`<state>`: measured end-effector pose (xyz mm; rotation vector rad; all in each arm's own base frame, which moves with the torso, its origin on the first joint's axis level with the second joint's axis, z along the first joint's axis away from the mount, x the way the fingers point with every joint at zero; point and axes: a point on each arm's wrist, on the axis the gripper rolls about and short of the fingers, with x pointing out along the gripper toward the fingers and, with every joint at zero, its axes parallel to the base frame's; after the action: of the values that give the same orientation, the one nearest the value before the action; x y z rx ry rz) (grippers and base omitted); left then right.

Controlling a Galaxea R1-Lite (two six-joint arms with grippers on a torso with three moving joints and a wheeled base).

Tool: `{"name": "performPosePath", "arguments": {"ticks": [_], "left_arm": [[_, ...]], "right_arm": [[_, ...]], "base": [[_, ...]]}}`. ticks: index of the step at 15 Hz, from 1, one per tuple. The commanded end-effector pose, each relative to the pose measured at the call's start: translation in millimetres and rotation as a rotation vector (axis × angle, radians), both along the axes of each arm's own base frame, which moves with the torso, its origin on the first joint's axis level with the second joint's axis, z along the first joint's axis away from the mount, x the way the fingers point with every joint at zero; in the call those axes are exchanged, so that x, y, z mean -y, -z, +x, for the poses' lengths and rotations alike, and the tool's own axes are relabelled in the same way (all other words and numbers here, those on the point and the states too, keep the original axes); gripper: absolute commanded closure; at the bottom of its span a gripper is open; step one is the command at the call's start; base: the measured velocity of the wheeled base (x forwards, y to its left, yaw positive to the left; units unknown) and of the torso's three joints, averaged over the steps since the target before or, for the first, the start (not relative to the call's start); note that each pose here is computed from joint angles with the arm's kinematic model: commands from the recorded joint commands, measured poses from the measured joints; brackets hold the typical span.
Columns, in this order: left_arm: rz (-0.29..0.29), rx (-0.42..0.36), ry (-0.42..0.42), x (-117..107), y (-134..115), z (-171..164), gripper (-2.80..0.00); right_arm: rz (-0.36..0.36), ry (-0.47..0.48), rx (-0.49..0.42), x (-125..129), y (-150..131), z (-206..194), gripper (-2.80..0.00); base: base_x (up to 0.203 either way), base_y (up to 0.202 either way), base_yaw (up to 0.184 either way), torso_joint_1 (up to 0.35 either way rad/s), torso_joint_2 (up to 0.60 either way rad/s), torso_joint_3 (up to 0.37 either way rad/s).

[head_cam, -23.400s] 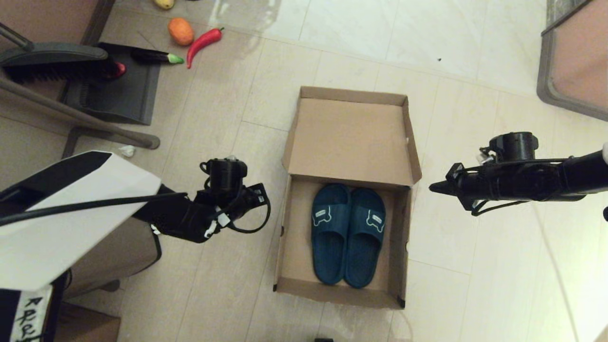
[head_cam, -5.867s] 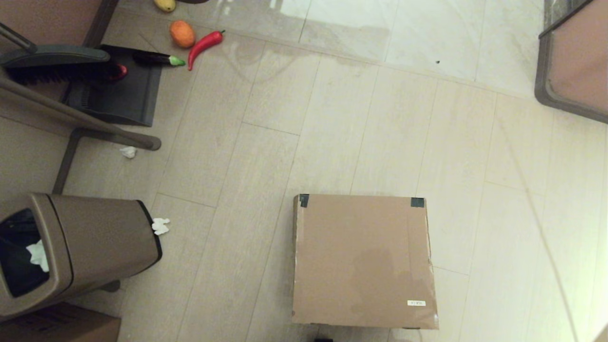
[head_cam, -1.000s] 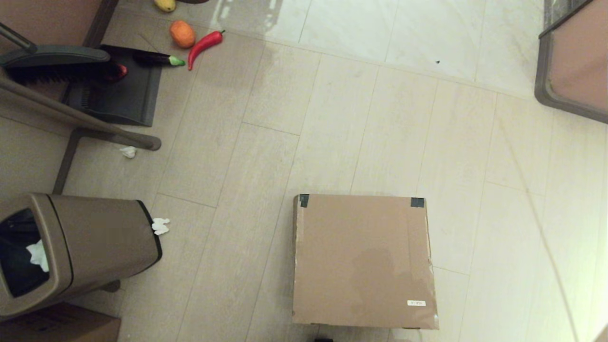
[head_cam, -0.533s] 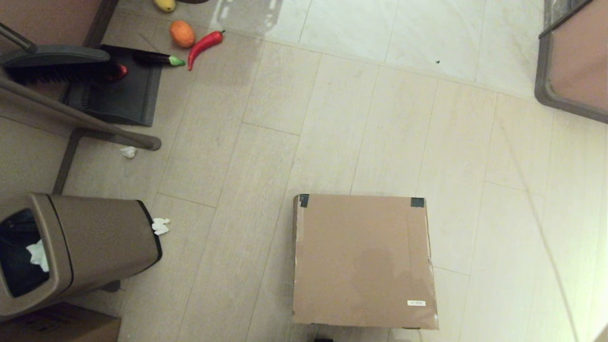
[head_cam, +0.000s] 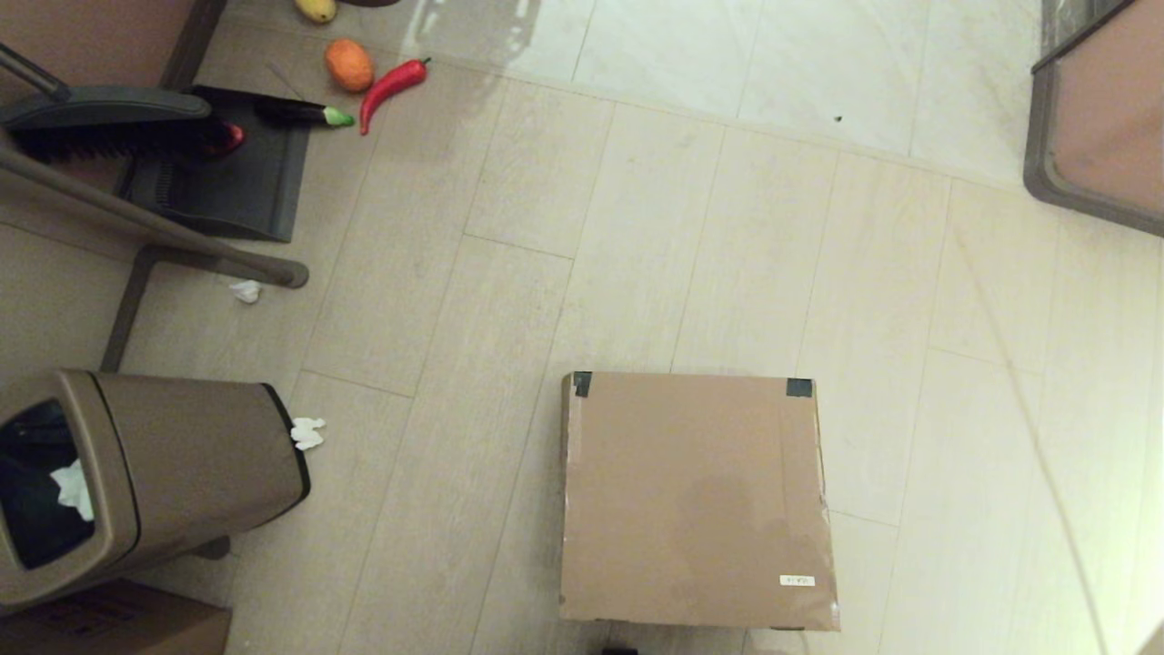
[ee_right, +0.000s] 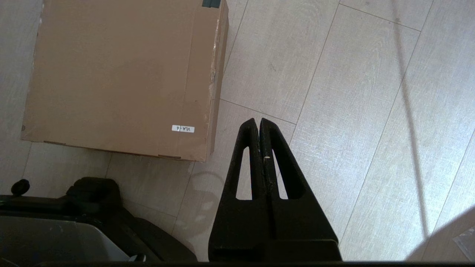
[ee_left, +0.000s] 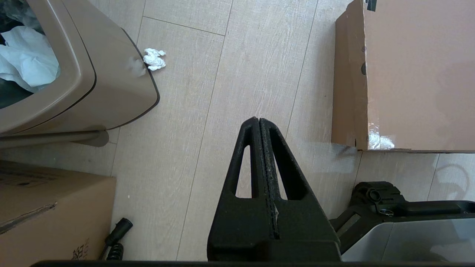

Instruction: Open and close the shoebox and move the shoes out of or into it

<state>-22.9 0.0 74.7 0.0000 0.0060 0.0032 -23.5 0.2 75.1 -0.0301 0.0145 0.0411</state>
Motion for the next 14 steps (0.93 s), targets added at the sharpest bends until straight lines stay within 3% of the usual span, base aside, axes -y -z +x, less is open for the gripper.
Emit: {"name": "performPosePath", "arguments": {"ticks": [1, 14], "left_arm": [[0.000, -0.001, 0.000, 0.0, 0.0, 0.0, 0.00], [0.000, 0.000, -0.001, 0.0, 0.1, 0.0, 0.00]], "right_arm": [[0.000, -0.001, -0.001, 0.0, 0.0, 0.0, 0.00], [0.000, -0.001, -0.002, 0.0, 0.0, 0.1, 0.00]], "base": [[0.000, 0.000, 0.000, 0.000, 0.00, 0.000], [0.000, 0.000, 0.000, 0.000, 0.00, 0.000]]}}
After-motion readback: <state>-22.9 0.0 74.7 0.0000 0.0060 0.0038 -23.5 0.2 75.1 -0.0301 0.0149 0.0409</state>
